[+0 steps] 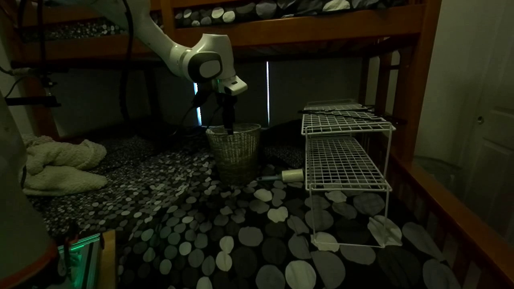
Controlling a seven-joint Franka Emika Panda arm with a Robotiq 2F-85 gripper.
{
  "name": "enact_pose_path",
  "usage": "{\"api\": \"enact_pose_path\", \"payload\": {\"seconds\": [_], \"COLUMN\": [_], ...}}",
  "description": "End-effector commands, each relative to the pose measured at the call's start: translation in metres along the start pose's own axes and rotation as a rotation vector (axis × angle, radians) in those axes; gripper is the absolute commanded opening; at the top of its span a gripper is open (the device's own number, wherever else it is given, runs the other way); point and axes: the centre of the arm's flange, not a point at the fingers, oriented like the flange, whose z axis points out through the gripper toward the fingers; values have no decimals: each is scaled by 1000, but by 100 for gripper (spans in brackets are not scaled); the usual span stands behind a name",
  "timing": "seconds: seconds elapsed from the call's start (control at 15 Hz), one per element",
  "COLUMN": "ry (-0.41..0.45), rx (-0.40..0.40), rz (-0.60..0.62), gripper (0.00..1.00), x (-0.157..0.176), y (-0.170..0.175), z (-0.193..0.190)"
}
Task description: Pick up the lint roller from the bed and put it in the gray basket
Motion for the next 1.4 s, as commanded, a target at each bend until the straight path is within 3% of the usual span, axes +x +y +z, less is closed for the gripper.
{"api": "enact_pose_path", "payload": {"seconds": [0.0,0.27,0.4,0.8,1.0,1.07,1.33], "ry": [7,66,76,183,168,168,198], "rx": [-7,48,70,7,20,26,21], "rz": [18,107,94,-1,37,4,11], "gripper": [100,100,100,100,100,100,100], "x": [2,54,78,139,141,117,117], "y": [-3,-28,-41,-86,-108,-68,-74], "z": [6,67,99,190,218,195,203]}}
